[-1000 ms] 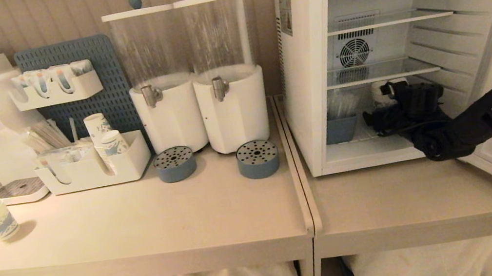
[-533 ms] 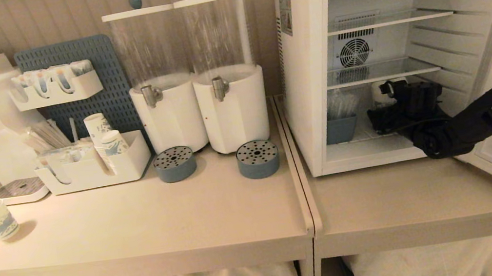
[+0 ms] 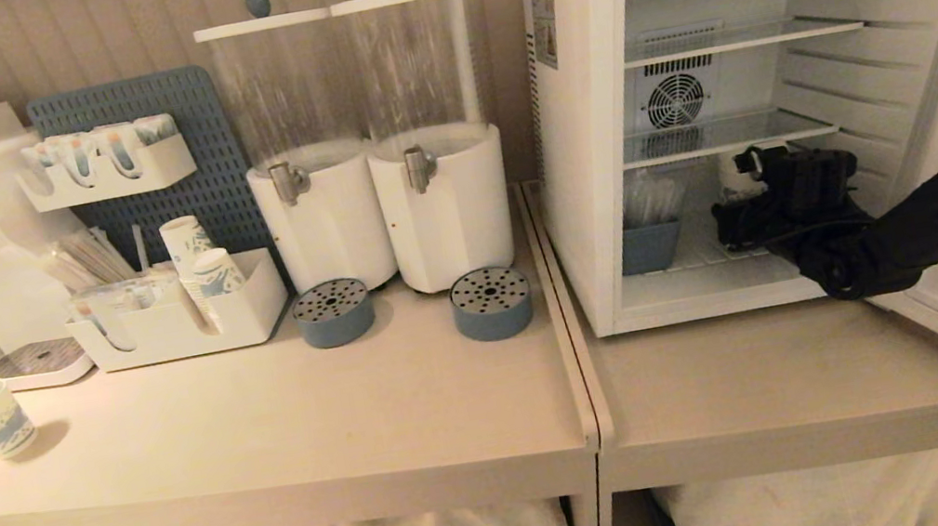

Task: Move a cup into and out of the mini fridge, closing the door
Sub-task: Take the paper cup out of the freezer

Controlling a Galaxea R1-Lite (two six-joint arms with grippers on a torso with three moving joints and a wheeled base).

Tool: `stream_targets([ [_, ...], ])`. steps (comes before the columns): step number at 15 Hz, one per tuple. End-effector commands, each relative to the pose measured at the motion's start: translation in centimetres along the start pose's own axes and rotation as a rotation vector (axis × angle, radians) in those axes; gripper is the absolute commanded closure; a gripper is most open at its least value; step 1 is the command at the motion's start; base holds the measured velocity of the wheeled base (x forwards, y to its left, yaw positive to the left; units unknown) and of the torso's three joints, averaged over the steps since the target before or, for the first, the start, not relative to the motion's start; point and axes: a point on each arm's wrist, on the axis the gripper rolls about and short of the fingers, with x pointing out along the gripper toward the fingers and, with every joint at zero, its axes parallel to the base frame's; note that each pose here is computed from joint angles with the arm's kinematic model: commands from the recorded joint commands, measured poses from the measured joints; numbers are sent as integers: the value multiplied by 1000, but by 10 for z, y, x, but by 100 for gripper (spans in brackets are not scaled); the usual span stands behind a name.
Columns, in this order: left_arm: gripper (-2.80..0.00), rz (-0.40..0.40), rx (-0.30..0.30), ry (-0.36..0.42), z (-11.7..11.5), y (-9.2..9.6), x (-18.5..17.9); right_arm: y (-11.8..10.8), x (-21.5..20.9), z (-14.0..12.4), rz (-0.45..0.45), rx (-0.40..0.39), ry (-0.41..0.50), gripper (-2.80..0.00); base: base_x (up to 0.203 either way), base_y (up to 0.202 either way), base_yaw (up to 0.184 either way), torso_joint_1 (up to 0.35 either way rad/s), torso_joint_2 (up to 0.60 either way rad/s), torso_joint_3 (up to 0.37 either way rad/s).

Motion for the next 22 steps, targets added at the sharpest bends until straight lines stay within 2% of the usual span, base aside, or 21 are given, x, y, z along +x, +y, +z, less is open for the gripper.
stream_targets([
  [1,0,-1,0,-2,0,0,0,-1,-3,5,-2,1,-13,0,0,0,0,0,0,0],
  [6,0,0,0,-2,0,0,0,-4,-30,2,11,-4,17,0,0,0,0,0,0,0],
  [11,0,-1,0,-2,0,0,0,-10,-73,10,30,-3,-1,0,0,0,0,0,0,0],
  [22,0,1,-1,-2,0,0,0,-19,-168,-2,64,4,-13,0,0,0,0,0,0,0],
])
